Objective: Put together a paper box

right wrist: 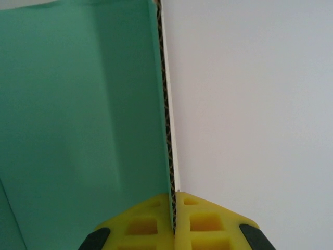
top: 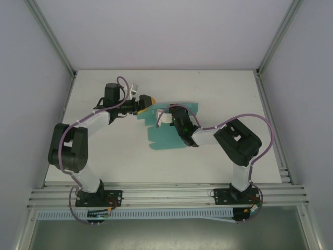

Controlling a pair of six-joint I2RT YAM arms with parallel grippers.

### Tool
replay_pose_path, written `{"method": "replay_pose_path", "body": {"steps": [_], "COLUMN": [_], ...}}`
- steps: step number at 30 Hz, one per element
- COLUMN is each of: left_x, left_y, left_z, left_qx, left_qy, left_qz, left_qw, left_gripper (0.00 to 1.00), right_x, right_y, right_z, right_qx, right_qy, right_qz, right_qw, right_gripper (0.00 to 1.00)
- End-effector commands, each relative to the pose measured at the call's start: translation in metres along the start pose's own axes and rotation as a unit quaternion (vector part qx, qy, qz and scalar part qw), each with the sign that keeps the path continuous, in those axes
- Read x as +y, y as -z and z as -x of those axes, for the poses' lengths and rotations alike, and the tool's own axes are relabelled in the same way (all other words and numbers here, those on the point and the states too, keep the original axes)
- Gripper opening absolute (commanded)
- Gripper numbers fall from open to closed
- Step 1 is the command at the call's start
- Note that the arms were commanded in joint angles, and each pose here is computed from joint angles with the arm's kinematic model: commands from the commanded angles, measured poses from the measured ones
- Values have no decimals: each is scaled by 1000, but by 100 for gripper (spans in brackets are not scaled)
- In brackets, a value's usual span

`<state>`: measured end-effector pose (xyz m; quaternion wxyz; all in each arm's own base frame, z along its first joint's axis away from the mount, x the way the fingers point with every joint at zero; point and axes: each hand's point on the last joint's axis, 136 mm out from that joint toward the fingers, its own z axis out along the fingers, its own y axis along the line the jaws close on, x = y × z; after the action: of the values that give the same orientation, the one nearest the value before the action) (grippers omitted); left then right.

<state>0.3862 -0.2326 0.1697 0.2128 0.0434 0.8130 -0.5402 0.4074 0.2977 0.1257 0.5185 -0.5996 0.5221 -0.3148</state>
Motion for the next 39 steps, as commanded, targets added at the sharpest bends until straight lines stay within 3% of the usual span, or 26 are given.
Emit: {"method": "replay_pose_path", "body": {"steps": [1, 5, 15, 25, 33, 39], "left_x": [6, 6, -6, -5, 14, 47], "left_y": [-12, -21, -48, -45, -5, 35], "left_z": [-9, -12, -10, -11, -42, -58], "left_qx": [12, 21, 21, 1, -13, -43], "left_qy": [-2, 4, 9, 7, -16, 19], "left_qz": [-13, -33, -86, -80, 50, 128], "left_qw": [1000, 999, 996, 997, 999, 991], "left_gripper": [99, 98, 98, 99, 99, 98], "right_x": [-4, -2, 18, 28, 21, 15], "right_y": [1, -1, 3, 10, 3, -7], "right_z": [2, -2, 17, 15, -23, -44], "right_qx": [10, 28, -7, -13, 26, 39], "right_qy": [-31, -36, -47, -42, -31, -72], "right_qz": [2, -4, -23, -11, -46, -40], "right_qw": [999, 999, 999, 999, 998, 996], "right_gripper": [0, 0, 0, 0, 0, 0]}}
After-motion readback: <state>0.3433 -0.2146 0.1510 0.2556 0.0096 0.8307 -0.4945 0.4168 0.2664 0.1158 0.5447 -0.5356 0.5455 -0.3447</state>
